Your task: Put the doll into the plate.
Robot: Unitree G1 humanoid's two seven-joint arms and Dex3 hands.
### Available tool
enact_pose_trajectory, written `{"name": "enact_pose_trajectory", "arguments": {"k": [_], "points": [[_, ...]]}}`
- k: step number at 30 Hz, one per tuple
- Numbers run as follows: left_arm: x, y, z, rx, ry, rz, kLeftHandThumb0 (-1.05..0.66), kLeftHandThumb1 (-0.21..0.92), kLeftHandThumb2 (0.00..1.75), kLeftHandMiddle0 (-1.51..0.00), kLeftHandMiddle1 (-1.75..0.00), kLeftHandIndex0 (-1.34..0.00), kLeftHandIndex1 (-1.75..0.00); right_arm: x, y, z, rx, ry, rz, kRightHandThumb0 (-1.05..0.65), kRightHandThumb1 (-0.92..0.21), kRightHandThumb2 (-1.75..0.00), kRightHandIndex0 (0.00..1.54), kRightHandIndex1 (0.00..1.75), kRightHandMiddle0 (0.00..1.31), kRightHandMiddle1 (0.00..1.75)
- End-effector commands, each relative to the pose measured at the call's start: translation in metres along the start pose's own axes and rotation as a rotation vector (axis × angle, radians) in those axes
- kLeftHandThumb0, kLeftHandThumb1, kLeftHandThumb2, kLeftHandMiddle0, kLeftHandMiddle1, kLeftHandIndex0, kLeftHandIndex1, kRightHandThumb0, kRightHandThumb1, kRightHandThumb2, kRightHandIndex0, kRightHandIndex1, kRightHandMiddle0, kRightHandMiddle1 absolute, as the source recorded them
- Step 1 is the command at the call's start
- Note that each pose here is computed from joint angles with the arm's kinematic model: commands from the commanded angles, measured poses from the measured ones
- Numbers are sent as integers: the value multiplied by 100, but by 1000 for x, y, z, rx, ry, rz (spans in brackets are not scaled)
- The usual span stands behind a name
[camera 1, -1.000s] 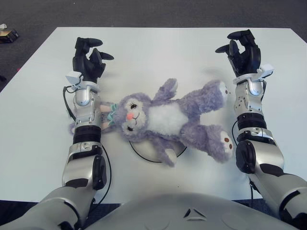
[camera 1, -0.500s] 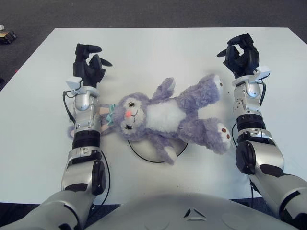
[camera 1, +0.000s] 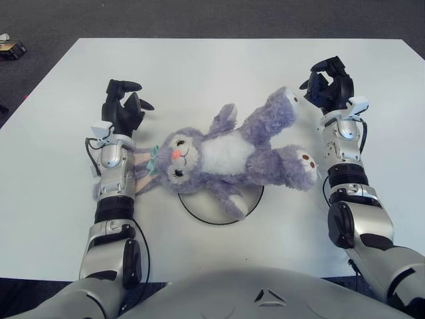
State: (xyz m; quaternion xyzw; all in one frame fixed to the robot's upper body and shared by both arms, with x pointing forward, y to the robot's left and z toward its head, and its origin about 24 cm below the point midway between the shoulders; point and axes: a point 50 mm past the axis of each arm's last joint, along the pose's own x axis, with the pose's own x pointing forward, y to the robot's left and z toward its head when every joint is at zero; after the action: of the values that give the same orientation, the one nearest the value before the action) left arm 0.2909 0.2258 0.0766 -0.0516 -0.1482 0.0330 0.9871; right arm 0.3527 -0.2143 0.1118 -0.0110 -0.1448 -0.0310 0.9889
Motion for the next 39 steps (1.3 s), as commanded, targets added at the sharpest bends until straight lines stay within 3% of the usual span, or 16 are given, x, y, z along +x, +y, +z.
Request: {"name": "enact_pose_trajectory", "arguments": {"k": [1,18,39], "points": [[-11,-1,-8,-25,45,-12,-35,92,51,-65,-175,-21,-175,-7,-1,-6,-18,19,0,-1,-49,-108,48,169,34,170],[-26,-5,-21,-24,143,-33,-35,92,51,-67,-175,-21,-175,-23,12,-21,48,1,-49,-1,-44,-115,55,165,34,175],[-34,-14,-25,-54,218,-59,-35,92,51,-68,-175,-21,-175,-37,19,-40,-1,92,-61,-1,-36,-127,55,175,40,173]]}}
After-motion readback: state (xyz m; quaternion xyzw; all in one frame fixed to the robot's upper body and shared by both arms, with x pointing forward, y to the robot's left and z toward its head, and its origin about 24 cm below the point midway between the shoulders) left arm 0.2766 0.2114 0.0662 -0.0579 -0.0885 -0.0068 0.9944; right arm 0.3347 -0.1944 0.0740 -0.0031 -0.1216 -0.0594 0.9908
